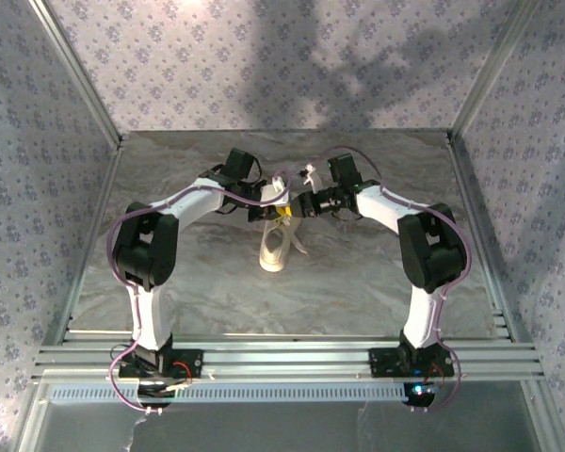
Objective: Tie the shoes
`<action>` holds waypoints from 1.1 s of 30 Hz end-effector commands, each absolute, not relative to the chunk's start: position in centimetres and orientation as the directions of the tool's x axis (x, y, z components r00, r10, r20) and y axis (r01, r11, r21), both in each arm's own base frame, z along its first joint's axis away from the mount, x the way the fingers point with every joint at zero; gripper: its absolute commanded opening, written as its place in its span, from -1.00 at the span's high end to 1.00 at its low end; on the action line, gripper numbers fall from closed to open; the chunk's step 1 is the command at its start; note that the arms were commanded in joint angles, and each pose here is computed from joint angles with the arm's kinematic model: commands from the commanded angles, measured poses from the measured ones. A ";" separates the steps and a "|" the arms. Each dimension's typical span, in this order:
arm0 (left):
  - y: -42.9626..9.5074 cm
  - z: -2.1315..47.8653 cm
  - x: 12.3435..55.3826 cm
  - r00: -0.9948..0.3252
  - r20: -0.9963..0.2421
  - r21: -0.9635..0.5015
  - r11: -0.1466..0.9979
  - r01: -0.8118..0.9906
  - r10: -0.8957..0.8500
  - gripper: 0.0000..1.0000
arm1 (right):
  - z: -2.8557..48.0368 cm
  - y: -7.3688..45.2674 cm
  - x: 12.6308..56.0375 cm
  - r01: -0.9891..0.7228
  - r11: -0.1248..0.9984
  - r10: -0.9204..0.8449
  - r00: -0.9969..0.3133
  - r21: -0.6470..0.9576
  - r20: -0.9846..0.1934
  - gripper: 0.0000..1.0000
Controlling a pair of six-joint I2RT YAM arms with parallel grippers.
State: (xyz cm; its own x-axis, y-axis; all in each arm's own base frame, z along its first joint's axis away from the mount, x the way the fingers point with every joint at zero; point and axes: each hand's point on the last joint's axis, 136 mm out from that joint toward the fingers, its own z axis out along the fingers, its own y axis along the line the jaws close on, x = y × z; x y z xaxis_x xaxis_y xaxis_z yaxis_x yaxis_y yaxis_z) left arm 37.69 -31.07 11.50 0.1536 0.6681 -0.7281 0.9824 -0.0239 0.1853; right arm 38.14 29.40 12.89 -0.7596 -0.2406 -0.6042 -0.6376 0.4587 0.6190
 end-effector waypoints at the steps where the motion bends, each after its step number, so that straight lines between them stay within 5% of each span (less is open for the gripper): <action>1: -31.4 11.6 36.9 0.163 -0.741 0.175 -0.047 0.983 0.651 0.67 | 14.0 29.7 37.8 -0.646 0.433 -0.234 -0.754 0.629 -0.614 0.44; 18: -31.3 11.7 37.1 0.158 -0.744 0.176 -0.038 0.984 0.649 0.65 | 12.6 30.5 37.5 -0.647 0.444 -0.289 -0.759 0.620 -0.584 0.43; 27: -31.4 11.6 37.1 0.156 -0.750 0.176 -0.034 0.984 0.643 0.58 | 12.6 30.3 37.4 -0.678 0.475 -0.330 -0.728 0.561 -0.601 0.98; 33: -31.4 11.3 37.1 0.164 -0.753 0.190 -0.029 0.981 0.637 0.31 | 13.0 30.5 37.1 -0.703 0.463 -0.346 -0.705 0.540 -0.619 1.00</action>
State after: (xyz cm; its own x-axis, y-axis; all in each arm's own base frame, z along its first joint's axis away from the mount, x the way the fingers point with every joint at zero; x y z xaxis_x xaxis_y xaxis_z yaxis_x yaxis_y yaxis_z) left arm 37.40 -30.93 10.52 0.1323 0.6689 -0.7314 0.9856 -0.0102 0.1689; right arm 37.05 30.21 11.78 -0.7388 -0.3269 -0.5893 -0.6674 0.4765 0.5723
